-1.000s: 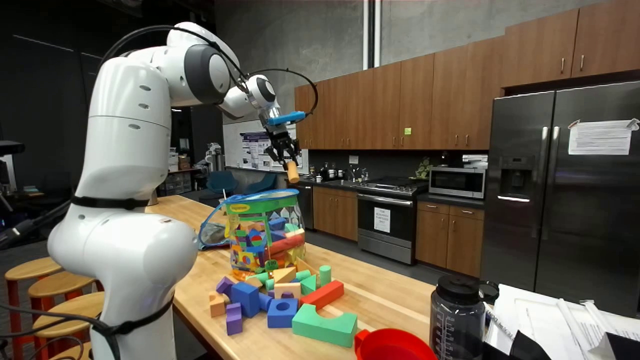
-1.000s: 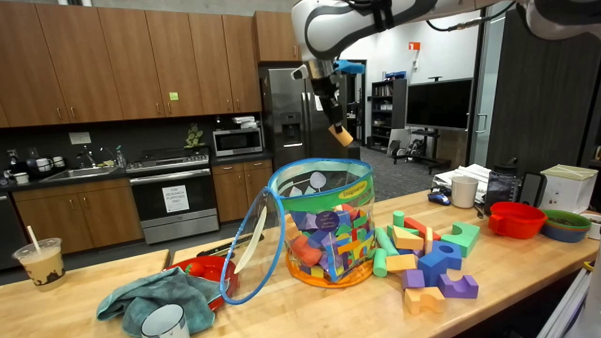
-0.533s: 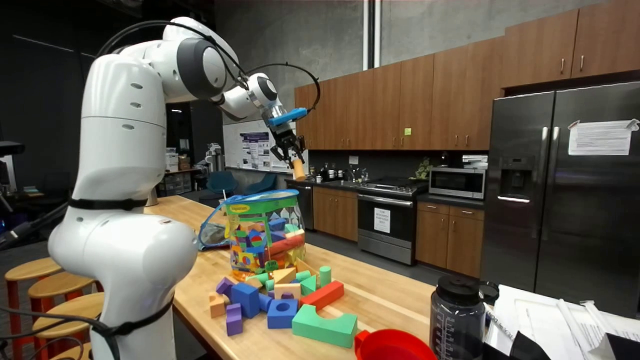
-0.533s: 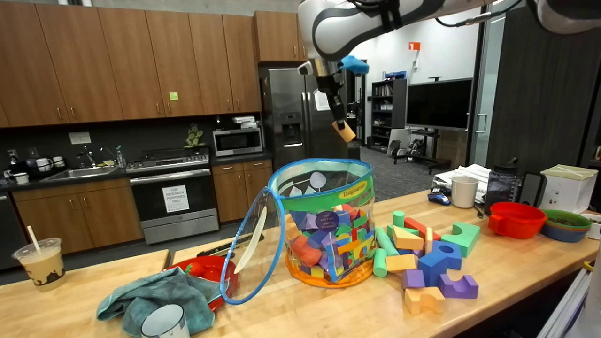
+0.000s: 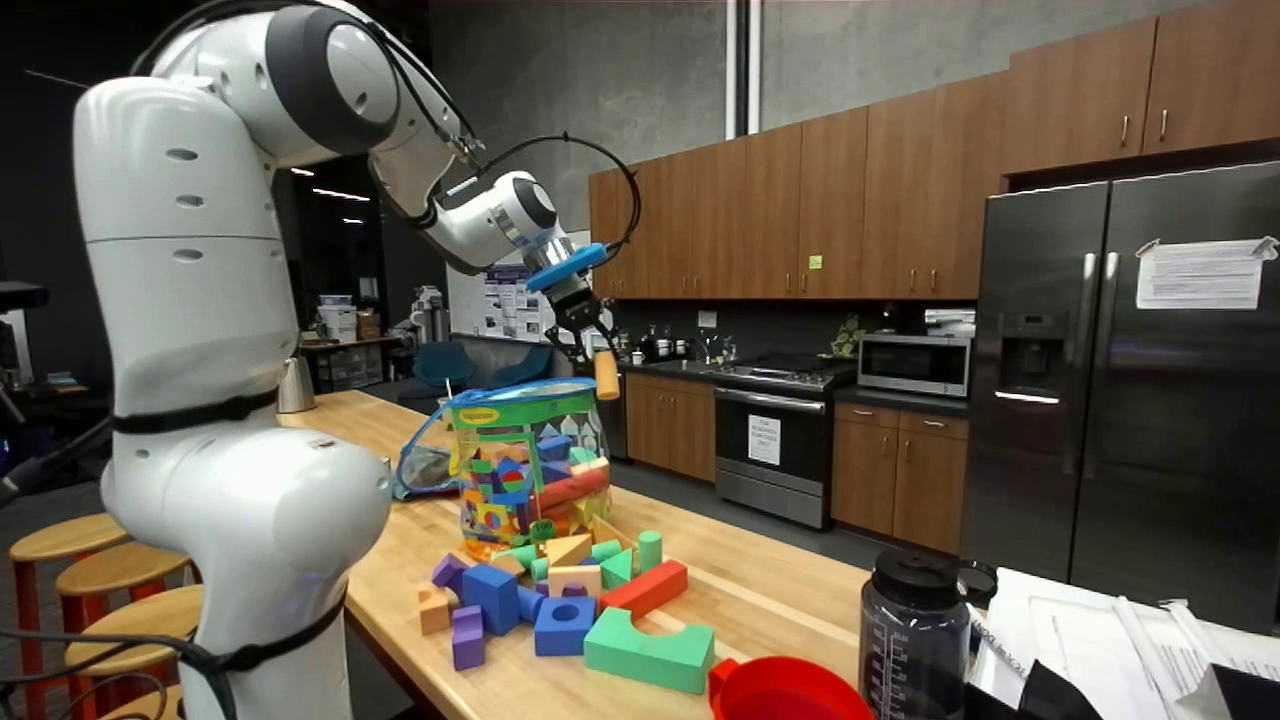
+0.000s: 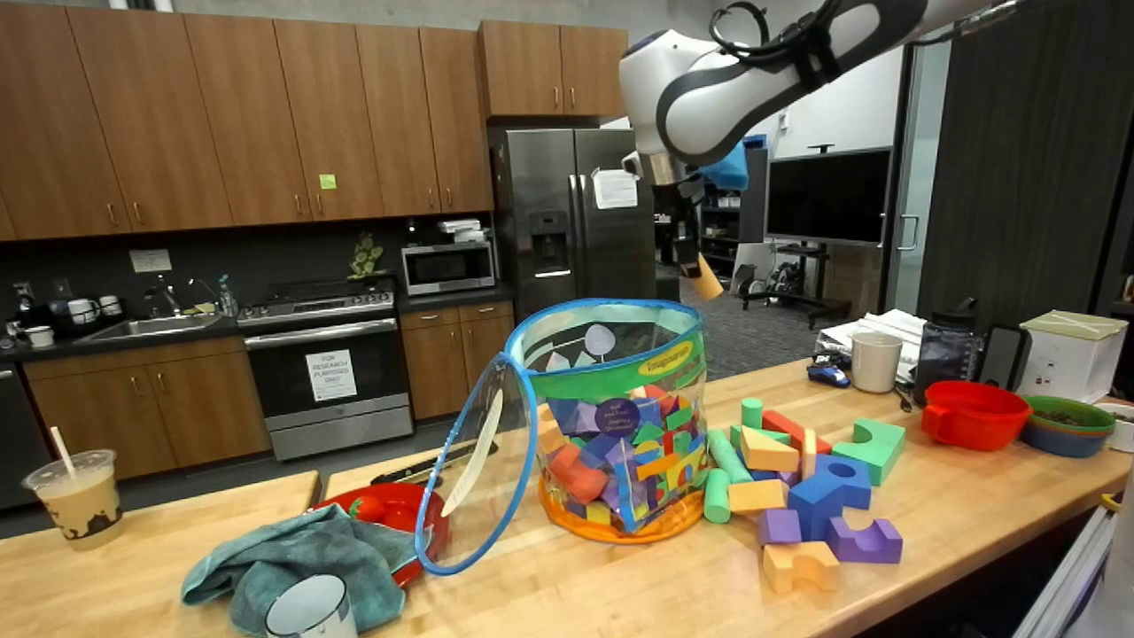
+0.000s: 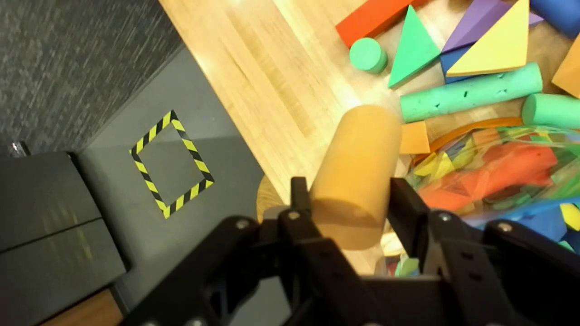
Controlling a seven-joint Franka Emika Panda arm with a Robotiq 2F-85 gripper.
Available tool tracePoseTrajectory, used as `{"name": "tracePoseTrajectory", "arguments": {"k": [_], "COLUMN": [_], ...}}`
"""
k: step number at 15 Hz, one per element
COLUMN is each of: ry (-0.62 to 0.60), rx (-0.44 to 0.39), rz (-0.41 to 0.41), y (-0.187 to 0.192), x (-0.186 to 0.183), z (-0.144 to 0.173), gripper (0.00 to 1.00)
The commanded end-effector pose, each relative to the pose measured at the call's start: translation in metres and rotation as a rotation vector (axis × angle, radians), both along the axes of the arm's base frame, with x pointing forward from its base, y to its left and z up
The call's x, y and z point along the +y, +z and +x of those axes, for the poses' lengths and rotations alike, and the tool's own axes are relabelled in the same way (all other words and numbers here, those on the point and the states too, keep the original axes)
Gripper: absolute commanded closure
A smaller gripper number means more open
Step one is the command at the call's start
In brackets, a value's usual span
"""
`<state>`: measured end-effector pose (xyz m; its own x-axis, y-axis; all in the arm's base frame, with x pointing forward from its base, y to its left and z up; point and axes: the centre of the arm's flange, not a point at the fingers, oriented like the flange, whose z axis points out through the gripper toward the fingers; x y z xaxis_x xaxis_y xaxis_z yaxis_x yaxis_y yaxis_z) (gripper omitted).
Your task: Remove one yellow block from the clear bag and put it on the table.
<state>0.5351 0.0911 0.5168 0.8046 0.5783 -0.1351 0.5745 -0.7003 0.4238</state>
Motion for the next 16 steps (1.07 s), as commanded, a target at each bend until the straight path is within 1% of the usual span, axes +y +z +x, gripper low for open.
{"name": "tracePoseTrajectory", "arguments": {"k": [1,4,8,11,16], "ry": [-0.151,-0.290,-0.420,-0.481,-0.559], "rx": [-0.076,-0.108,-0.148,-0.146,-0.189], "rz": [-0.002,0.023,0.042,0.069,0.113], "y": [-0.022,-0.048,-0.083,-0.112,-0.141], "x": [-0.027,-0.033,-0.029,-0.019,-0.004], "z": [-0.053,-0.078,-0.112,-0.134,-0.151], "gripper": [0.78,0.78,0.78,0.78,0.78]}}
